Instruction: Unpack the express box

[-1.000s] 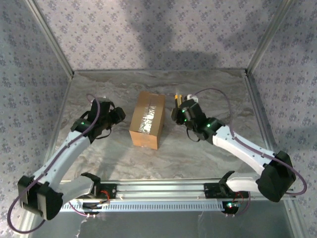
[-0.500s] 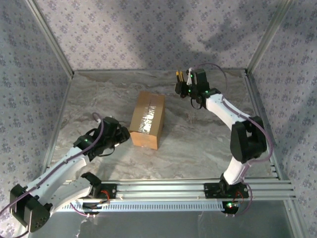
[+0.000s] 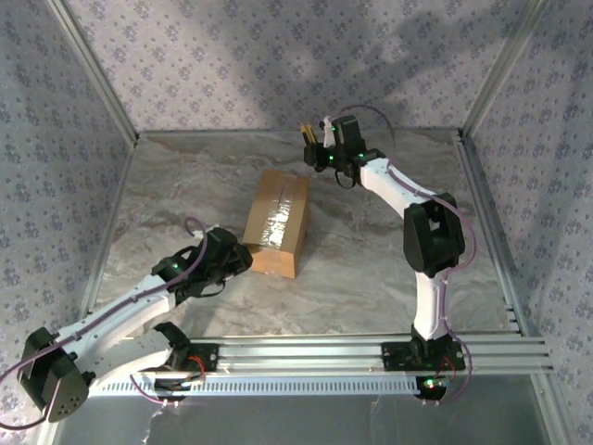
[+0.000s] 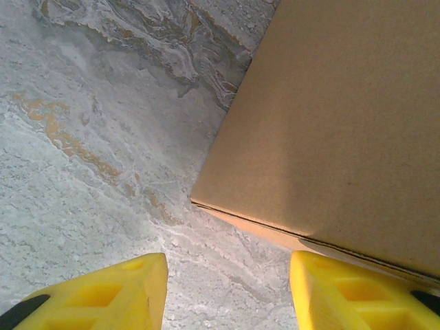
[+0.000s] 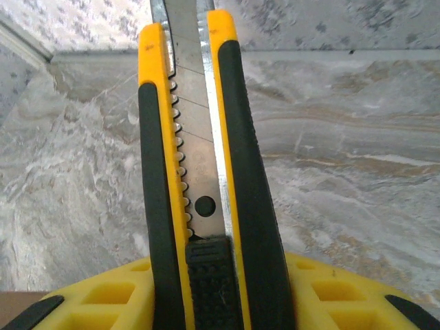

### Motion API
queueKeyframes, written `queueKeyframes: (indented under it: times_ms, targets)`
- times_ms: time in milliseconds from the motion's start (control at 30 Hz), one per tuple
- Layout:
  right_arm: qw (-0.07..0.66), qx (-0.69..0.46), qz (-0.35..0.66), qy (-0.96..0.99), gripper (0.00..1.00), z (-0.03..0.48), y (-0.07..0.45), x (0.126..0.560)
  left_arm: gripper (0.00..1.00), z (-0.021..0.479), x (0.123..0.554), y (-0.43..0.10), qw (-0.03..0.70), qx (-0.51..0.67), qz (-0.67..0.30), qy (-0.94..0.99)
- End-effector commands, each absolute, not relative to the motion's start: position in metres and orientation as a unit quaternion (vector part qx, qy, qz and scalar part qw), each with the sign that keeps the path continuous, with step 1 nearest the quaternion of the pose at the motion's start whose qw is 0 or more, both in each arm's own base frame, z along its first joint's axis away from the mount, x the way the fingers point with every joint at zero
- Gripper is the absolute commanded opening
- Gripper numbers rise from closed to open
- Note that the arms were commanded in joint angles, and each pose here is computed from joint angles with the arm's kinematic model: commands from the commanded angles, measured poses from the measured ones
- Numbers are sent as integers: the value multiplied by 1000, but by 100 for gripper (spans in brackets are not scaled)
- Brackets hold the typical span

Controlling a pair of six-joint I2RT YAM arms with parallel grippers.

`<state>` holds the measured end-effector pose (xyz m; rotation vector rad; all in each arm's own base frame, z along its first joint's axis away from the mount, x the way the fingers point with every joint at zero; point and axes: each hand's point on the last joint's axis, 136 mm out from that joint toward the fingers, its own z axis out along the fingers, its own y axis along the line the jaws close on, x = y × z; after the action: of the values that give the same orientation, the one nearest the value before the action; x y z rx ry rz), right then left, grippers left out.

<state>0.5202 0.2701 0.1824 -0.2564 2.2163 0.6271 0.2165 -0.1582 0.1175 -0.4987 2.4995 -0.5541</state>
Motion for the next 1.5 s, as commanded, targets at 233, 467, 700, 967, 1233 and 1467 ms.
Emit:
queueKeyframes:
  times_ms: [233,467,700,967,1233,1467]
  targets:
    - [390,-133,252,876,0,182,291,498,51,128,230,-164,283,-199,-212,914]
    - [394,-130,253,874,0,183,286,476,51,124,230,-161,285,-201,-201,915]
    - [404,-127,237,874,0,190,275,449,51,124,235,-158,290,-191,-173,922]
    - [413,-111,221,876,0,197,257,419,51,129,244,-158,303,-185,-163,921]
    - [407,-99,202,885,0,184,242,388,51,128,252,-160,306,-180,-153,922]
    - [405,-90,187,890,0,174,234,363,51,123,260,-161,305,-175,-140,926]
